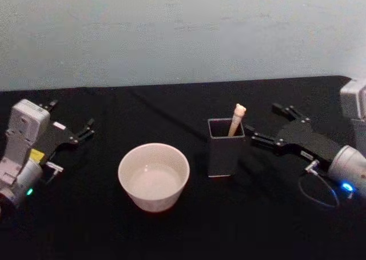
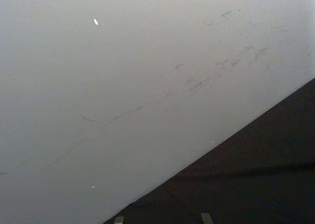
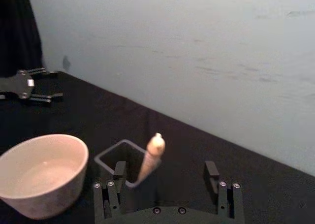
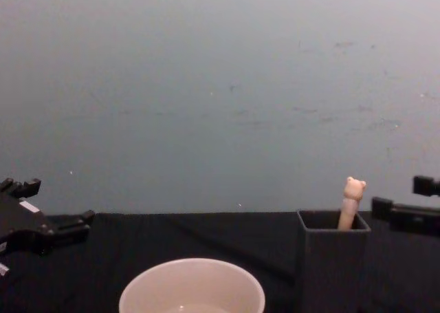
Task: Pick up the stirring spoon with one hand, stir inside the cup, then place it back in its original position.
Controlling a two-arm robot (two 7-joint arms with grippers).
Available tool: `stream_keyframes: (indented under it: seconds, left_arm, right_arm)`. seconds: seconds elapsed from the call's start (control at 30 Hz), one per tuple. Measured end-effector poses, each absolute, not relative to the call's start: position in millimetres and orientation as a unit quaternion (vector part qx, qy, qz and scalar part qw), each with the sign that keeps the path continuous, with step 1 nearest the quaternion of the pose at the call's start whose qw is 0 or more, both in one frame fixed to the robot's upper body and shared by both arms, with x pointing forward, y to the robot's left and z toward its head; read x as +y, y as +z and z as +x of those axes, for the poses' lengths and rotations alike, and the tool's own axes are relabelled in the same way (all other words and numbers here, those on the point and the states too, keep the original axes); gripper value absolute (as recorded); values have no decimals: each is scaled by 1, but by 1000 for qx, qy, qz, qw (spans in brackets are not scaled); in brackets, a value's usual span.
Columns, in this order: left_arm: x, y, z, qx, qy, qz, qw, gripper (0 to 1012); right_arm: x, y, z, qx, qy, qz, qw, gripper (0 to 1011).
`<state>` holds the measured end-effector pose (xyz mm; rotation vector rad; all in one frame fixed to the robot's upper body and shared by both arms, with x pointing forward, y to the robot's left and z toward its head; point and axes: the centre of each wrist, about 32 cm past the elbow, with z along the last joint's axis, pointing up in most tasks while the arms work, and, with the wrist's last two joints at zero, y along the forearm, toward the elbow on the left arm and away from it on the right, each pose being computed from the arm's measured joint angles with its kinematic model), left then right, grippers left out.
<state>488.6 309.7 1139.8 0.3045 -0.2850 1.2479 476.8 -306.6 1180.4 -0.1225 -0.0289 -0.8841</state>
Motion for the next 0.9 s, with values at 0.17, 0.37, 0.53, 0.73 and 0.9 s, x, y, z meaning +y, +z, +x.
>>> stream_keyframes:
  seconds: [0.17,0.37,0.53,0.73,0.9]
  left_arm:
    - [310,1140,489,-132,580,141,791,1001]
    - [310,1140,489,-132,580,141,791,1001]
    - [310,1140,489,-132,580,141,791,1001]
    - [310,1140,489,-132,580,141,791,1001]
    - [310,1140,489,-132,580,141,791,1001]
  right_arm:
    - [-295,1183,486,9,-411,-56,910,1002]
    - [-284,1184,496,25,-408,-52,911,1000]
    - [-275,1185,506,35,-410,-53,910,1002]
    - [-270,1184,514,47,-415,-54,907,1002]
    - [-269,1184,517,55,-419,-55,904,1002]
